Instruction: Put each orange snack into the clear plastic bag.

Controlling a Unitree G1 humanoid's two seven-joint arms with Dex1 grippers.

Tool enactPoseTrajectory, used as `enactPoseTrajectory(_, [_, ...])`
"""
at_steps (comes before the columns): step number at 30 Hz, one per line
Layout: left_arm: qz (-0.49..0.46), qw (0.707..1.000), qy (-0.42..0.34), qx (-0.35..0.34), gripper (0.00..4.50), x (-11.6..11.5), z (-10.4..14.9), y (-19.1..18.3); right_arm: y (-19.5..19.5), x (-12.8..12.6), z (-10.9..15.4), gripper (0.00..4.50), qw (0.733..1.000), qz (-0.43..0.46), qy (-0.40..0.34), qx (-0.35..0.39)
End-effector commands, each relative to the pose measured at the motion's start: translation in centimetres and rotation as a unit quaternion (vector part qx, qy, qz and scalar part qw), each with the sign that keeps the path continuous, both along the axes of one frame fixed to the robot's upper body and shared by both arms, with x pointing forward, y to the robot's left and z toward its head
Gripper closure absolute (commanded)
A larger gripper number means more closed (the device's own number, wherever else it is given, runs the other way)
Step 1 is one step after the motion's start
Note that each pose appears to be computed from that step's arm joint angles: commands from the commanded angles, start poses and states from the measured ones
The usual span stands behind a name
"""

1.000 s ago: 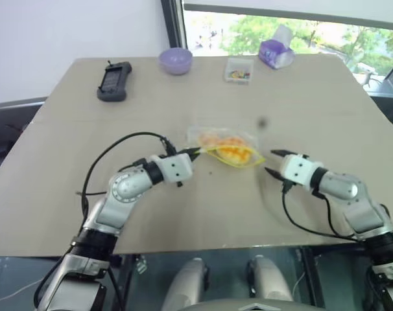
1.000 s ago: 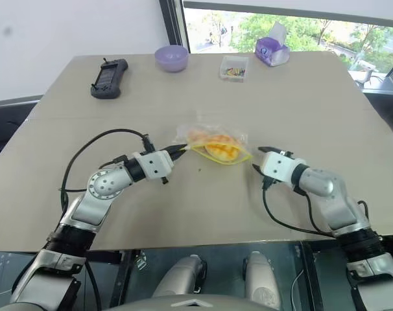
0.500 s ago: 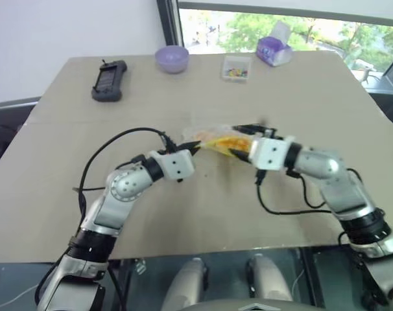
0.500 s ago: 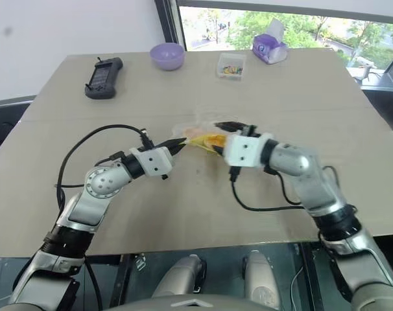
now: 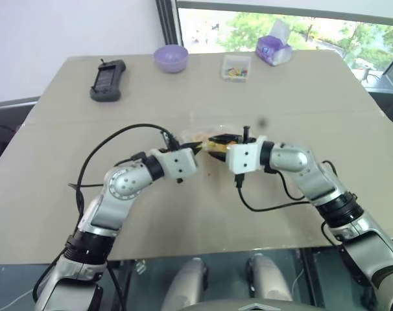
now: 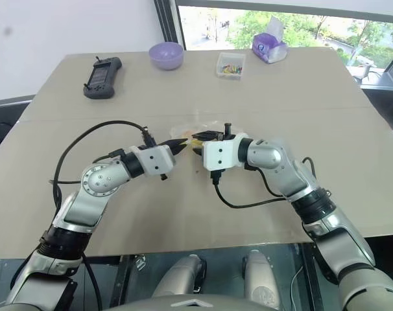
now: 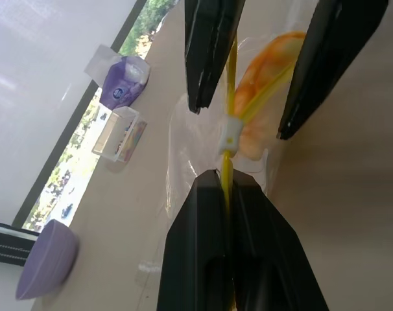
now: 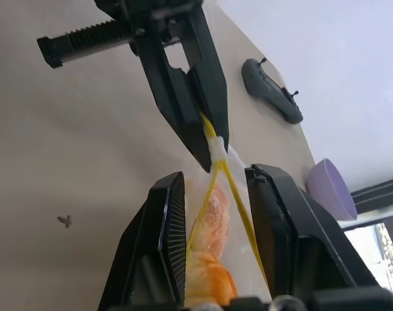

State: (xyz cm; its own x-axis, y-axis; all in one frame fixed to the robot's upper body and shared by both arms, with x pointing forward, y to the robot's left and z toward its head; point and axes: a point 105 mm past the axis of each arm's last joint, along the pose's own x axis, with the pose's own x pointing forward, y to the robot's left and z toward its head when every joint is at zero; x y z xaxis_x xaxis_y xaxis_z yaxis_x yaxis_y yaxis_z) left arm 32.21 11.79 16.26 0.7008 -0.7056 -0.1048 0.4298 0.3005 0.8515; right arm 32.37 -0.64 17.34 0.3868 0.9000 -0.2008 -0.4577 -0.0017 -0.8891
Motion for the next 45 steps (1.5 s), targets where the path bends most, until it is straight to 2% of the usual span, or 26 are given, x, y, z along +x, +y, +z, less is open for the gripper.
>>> enactPoseTrajectory(1, [-0.012,1.000,-0.022,0.003,4.50,-0.8,0.8,-0.8,0.6,-0.3,1.4,2.88,0.999,0.023,-0.026,0.001])
enactPoseTrajectory(10, [-0.006,1.000,-0.025,0.009,4.50,-0.8,0.7,-0.8,1.2,-0.3,1.6,2.88,0.999,0.037,-0.038,-0.007])
enactPoseTrajectory(13, [-0.005,1.000,-0.019,0.006,4.50,-0.9,0.7,-0.7,1.3,-0.6,1.7,3.75,0.998,0.043,-0.043,-0.009])
enactPoseTrajectory(25, [-0.004,1.000,-0.013,0.004,4.50,-0.8,0.9,-0.6,1.7,-0.8,1.6,3.75,0.997,0.053,-0.053,-0.013])
enactPoseTrajectory(36, [-0.007,1.000,-0.015,0.002,4.50,-0.9,1.1,-0.8,1.3,-0.1,1.5,3.75,0.998,0.038,-0.057,-0.016])
enactPoseTrajectory(37, [-0.008,1.000,-0.015,0.002,4.50,-0.9,1.1,-0.8,1.3,0.0,1.5,4.27,0.998,0.038,-0.057,-0.015])
enactPoseTrajectory(38, [-0.007,1.000,-0.015,0.001,4.50,-0.9,1.1,-0.8,1.4,0.0,1.5,4.43,0.997,0.038,-0.058,-0.015])
enactPoseTrajectory(45, [-0.003,1.000,-0.012,0.000,4.50,-0.7,1.0,-0.6,1.2,-0.1,1.8,4.43,0.997,0.037,-0.061,-0.011])
